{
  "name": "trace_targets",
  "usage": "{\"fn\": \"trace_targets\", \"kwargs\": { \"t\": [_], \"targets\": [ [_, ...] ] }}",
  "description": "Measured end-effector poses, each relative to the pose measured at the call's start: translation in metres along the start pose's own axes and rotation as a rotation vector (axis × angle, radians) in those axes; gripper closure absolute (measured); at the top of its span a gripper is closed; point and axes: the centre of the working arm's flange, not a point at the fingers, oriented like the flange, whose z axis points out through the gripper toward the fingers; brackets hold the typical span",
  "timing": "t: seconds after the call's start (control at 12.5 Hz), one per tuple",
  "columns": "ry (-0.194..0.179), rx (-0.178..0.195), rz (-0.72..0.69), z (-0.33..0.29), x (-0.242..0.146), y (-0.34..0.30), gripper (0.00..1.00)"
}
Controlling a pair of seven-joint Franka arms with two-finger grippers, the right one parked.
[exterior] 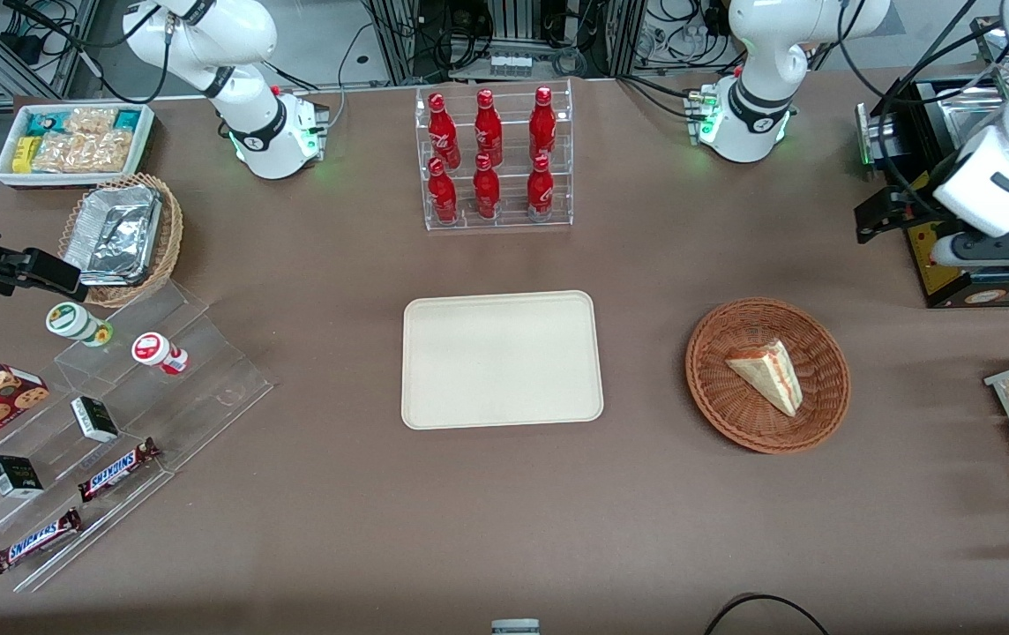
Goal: Place sandwich from basket to tray
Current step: 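Move the left gripper over the wicker basket above the wrapped sandwich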
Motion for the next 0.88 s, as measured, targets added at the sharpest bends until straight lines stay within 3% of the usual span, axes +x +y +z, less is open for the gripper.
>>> {"fn": "trace_targets", "kwargs": {
  "t": [0.48,0.88],
  "targets": [
    [-0.012,0.003,0.020,0.023,0.005,0.011,0.00],
    [-0.006,0.001,0.048,0.113,0.029,0.027,0.00]
  ]
}}
